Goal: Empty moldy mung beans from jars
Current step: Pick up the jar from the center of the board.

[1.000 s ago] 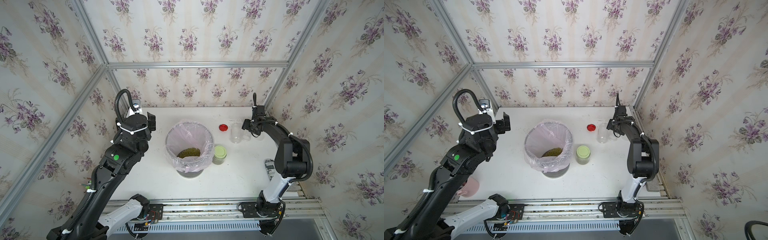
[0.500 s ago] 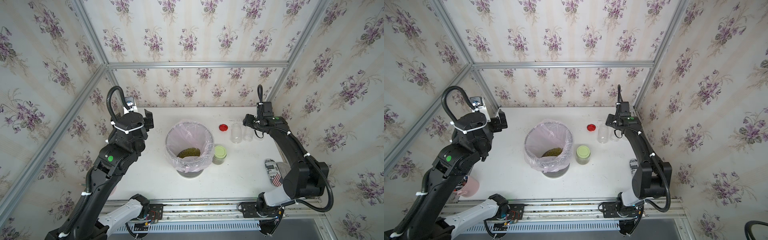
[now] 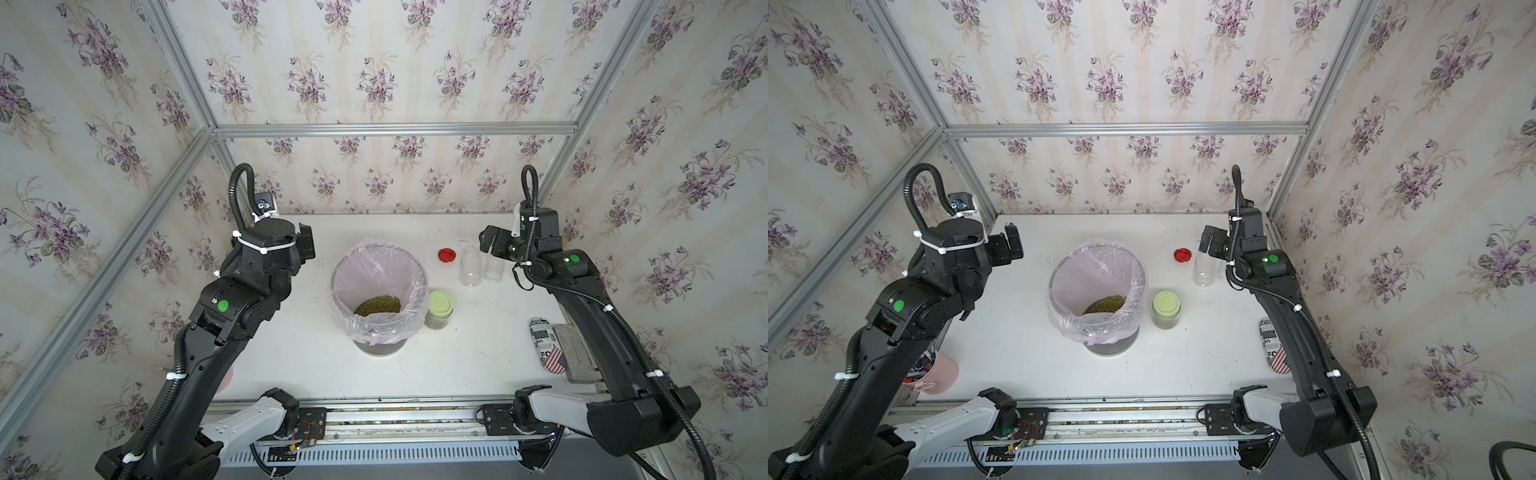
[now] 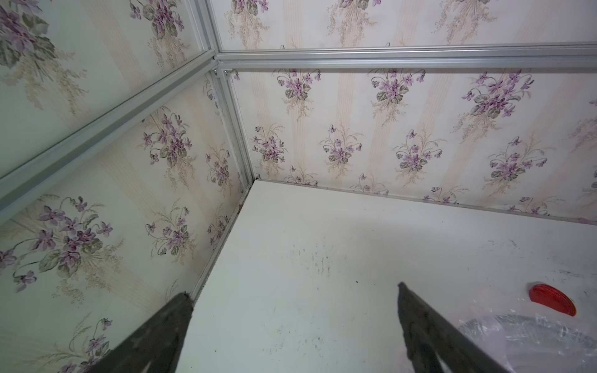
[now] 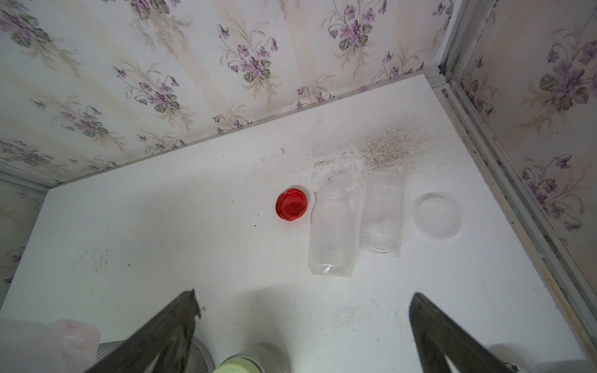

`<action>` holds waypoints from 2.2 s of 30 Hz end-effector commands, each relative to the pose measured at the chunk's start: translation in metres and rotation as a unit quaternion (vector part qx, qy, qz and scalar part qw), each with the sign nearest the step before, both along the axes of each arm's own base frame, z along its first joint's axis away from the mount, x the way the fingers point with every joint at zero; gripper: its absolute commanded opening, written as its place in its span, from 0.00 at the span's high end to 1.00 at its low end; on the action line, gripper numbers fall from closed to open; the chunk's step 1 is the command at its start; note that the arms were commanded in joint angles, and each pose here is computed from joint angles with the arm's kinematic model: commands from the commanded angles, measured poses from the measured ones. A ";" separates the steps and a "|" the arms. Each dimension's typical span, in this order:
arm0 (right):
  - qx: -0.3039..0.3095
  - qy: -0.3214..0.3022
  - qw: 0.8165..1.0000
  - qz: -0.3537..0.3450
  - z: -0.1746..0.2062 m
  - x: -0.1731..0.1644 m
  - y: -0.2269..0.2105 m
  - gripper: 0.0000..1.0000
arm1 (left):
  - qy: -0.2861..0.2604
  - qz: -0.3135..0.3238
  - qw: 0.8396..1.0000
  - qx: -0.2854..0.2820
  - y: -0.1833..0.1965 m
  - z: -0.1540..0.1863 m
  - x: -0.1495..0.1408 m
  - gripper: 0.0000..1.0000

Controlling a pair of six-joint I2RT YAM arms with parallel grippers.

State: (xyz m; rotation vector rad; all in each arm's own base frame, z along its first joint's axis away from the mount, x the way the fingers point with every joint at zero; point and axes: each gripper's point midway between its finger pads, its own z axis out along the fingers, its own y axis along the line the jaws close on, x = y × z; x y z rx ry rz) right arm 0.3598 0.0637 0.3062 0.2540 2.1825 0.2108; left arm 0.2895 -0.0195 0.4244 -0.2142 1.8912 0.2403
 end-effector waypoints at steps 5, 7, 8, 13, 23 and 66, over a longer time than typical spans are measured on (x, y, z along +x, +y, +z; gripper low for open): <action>0.040 -0.070 0.996 0.031 0.032 -0.013 0.014 0.00 | 0.080 -0.013 0.996 -0.029 -0.013 -0.014 0.010 0.00; 0.028 -0.067 0.997 0.033 0.026 -0.012 0.014 0.00 | 0.085 -0.025 0.995 -0.035 -0.018 -0.017 0.012 0.00; 0.019 -0.050 0.998 0.030 0.020 -0.011 0.012 0.00 | 0.084 -0.032 0.995 -0.040 -0.021 -0.017 0.013 0.00; 0.014 -0.015 0.999 0.041 -0.002 -0.011 0.016 0.00 | 0.071 -0.053 0.995 -0.039 -0.026 -0.014 0.012 0.00; 0.055 -0.038 0.997 0.027 -0.017 -0.006 0.013 0.00 | 0.056 -0.018 0.998 -0.019 -0.008 -0.017 0.007 0.01; -0.057 0.258 0.943 0.202 -0.126 -0.094 0.119 0.00 | 0.058 -0.001 0.998 0.019 0.004 -0.019 0.000 0.00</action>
